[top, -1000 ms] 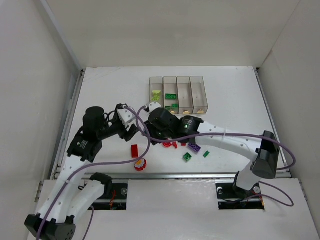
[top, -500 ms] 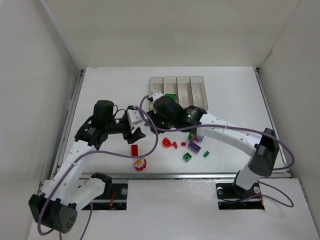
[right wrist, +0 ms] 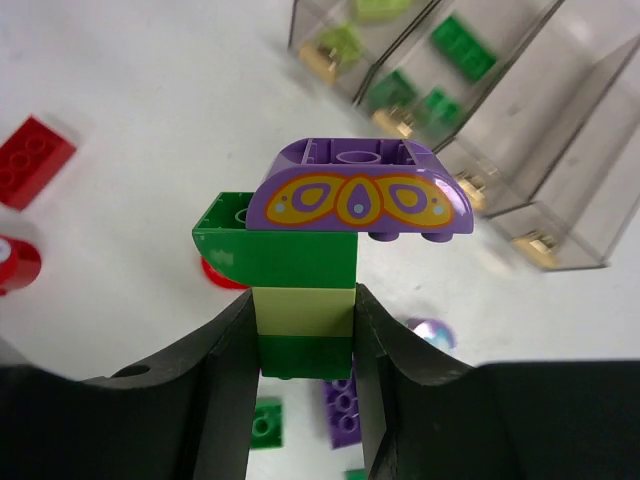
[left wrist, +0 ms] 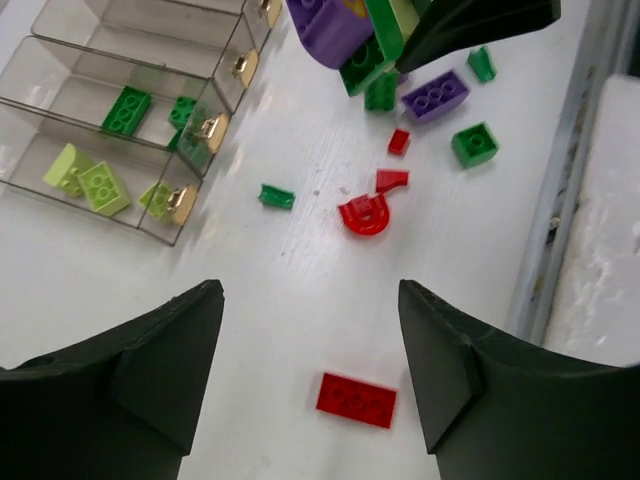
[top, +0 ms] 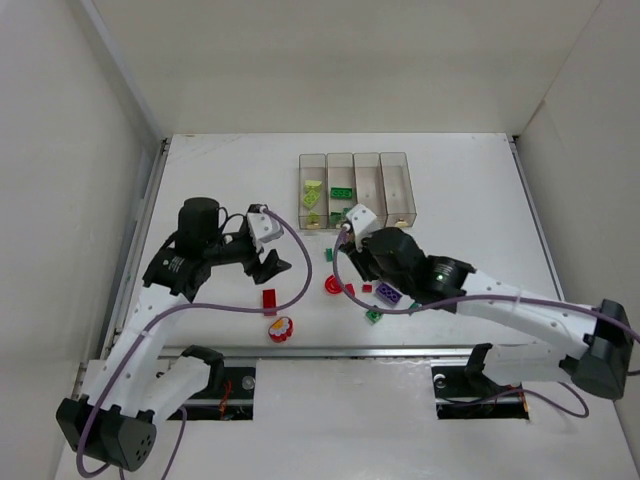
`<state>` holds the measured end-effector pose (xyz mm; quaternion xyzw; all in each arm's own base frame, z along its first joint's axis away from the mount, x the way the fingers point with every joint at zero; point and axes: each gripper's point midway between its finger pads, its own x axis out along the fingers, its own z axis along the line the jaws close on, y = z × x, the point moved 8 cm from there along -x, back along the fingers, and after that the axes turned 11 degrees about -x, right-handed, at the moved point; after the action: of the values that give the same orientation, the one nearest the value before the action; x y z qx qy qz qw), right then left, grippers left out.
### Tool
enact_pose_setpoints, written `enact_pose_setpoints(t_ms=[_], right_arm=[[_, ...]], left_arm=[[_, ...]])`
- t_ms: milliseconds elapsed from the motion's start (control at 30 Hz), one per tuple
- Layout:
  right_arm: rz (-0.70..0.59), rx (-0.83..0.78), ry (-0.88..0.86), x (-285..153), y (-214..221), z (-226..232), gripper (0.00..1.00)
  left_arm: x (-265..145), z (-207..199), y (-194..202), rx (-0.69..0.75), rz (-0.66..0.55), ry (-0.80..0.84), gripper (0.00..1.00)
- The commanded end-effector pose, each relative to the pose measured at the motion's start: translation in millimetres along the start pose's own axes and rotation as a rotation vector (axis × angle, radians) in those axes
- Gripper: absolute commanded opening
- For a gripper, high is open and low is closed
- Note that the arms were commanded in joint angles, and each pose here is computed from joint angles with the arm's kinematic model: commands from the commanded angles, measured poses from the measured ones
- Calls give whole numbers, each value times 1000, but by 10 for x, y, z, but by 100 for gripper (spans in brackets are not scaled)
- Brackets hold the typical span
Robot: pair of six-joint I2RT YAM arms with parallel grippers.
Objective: Sort the legos into containers by color
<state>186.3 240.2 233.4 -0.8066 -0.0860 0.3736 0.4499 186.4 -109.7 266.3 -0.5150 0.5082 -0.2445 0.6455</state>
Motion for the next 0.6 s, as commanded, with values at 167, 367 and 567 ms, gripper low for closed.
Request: enact_pose_setpoints(t_ms=[167,367,567], right_arm=[[-347,-71,226,-336,-422,-388,0],[-405,-57,208,-447,-564,-421,0],[-428,-41,198,-495,-610,-430,0]], left_arm=[[318,83,-624,-297,-141,182,86],[496,116,-1122,-468,-170,310,90],[613,19,-1379,-522,-188,246,95]])
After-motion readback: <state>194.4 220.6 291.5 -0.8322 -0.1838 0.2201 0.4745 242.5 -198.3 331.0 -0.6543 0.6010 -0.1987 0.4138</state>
